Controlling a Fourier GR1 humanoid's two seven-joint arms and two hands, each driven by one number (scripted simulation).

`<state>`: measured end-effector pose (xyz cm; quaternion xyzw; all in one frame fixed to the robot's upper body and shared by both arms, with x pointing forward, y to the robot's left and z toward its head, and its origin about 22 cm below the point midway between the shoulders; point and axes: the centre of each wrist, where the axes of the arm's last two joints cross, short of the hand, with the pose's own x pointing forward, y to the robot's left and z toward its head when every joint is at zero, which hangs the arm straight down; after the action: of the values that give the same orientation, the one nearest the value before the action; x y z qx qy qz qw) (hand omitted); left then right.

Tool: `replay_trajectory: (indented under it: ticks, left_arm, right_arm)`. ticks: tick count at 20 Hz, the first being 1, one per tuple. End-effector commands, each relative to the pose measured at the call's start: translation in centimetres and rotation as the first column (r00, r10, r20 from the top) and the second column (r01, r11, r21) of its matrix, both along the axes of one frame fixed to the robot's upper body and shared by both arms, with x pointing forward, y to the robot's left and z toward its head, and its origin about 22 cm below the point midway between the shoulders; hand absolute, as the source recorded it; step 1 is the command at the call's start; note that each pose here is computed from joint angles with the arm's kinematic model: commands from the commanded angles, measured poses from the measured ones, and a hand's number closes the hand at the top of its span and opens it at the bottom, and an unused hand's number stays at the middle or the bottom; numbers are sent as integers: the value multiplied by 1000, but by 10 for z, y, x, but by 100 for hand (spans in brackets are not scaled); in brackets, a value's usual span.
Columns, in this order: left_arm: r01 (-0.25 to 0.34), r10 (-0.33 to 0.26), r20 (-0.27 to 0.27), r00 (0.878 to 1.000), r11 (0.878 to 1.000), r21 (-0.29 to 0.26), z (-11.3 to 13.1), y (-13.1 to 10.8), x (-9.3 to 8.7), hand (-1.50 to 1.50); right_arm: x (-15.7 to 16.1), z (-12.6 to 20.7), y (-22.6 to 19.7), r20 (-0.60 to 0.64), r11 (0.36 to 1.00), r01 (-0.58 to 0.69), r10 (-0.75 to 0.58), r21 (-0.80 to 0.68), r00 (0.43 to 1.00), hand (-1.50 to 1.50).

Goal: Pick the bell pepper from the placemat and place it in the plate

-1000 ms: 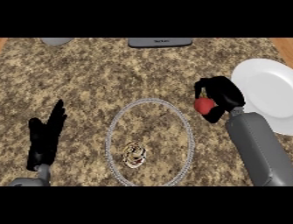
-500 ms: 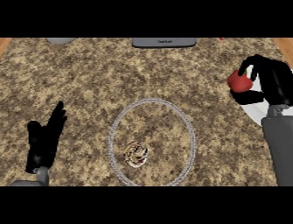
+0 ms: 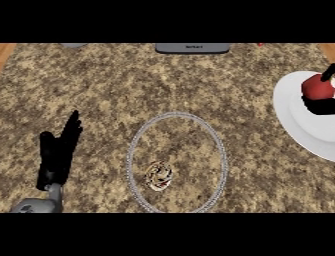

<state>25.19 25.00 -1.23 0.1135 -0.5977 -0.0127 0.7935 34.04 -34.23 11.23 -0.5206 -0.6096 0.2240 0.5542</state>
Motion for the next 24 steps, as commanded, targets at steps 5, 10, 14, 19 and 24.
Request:
replay_trajectory:
  ticks: [5, 10, 14, 19, 24]
  left_arm:
    - [21, -21, 6, 1000, 1000, 11, 6, -3, 4, 0]
    - [0, 0, -8, 1000, 1000, 12, 13, -2, 16, 0]
    - [24, -24, -17, 1000, 999, -23, 3, 7, -3, 0]
    - [43, -43, 30, 999, 999, -2, -2, -21, 6, 0]
    - [38, -38, 16, 999, 999, 0, 2, -2, -2, 0]
  right_arm:
    - [18, -15, -49, -57, 997, 77, -76, 15, 996, 150]
    - [29, -19, -81, -154, 994, 111, -111, -9, 982, 150]
    - [17, -49, -96, -297, 995, 87, -69, 47, 952, 150]
    - [19, -64, -100, -489, 994, 57, -3, 95, 872, 150]
    - [-2, -66, -133, -505, 989, -9, 82, 146, 859, -150]
